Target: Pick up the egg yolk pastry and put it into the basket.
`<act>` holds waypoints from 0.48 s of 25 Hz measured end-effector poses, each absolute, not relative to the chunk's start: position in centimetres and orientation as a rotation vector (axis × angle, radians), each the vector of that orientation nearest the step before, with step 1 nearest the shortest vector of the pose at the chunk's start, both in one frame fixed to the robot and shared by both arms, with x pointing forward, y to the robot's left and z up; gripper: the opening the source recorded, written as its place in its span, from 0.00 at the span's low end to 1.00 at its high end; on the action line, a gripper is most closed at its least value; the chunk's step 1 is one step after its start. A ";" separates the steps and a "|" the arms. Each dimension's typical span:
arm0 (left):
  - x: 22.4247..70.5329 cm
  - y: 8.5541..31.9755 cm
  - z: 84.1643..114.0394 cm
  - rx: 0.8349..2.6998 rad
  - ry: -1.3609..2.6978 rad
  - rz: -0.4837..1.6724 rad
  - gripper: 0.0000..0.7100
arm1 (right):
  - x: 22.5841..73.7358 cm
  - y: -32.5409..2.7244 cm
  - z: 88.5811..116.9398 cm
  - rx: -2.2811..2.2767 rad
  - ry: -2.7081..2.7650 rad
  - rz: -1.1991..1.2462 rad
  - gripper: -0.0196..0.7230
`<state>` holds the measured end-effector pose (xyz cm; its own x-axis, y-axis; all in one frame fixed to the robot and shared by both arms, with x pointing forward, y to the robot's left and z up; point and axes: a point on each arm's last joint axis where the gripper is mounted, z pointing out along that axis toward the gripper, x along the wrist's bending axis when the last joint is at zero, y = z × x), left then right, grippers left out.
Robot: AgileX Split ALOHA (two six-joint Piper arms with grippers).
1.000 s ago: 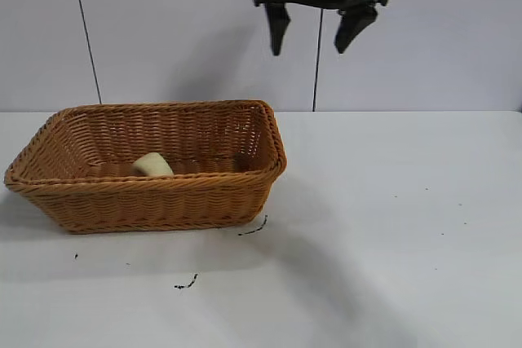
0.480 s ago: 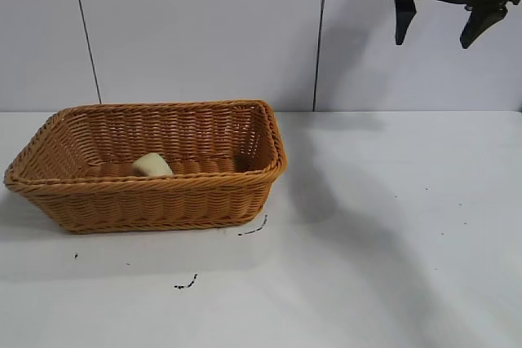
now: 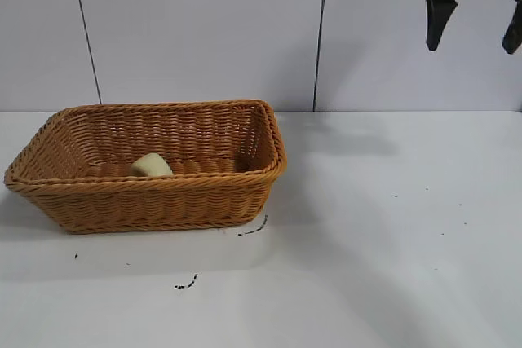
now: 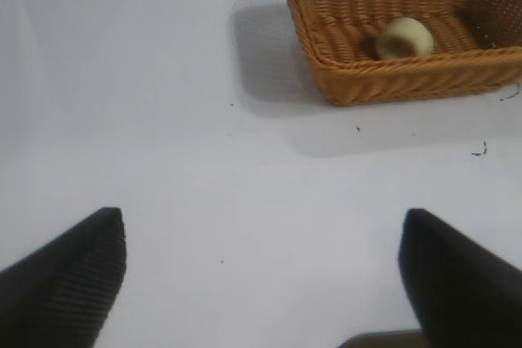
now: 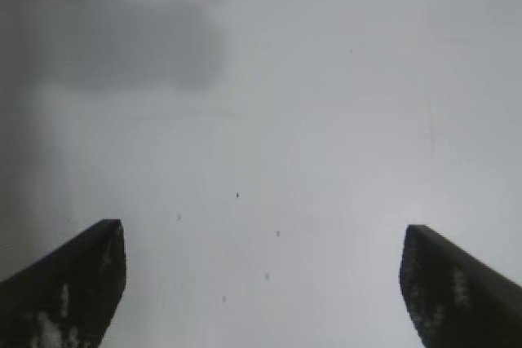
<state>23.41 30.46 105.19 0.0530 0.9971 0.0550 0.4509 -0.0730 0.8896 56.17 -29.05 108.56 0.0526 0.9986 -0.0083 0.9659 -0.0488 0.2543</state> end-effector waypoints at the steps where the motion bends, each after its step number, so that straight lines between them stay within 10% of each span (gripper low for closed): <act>1: 23.4 30.5 105.2 1.618 1.483 0.969 0.98 | 54.5 -29.1 109.1 2.127 2.019 0.262 0.91; 12: 23.4 30.5 105.2 1.618 1.483 0.969 0.98 | 36.3 -29.6 108.3 1.943 1.857 0.568 0.91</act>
<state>23.41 30.46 105.19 0.0530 0.9971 0.0550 0.4509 -0.0730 0.8896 36.27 -29.64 108.30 0.0391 0.9990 0.0212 0.8400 -0.0444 0.5408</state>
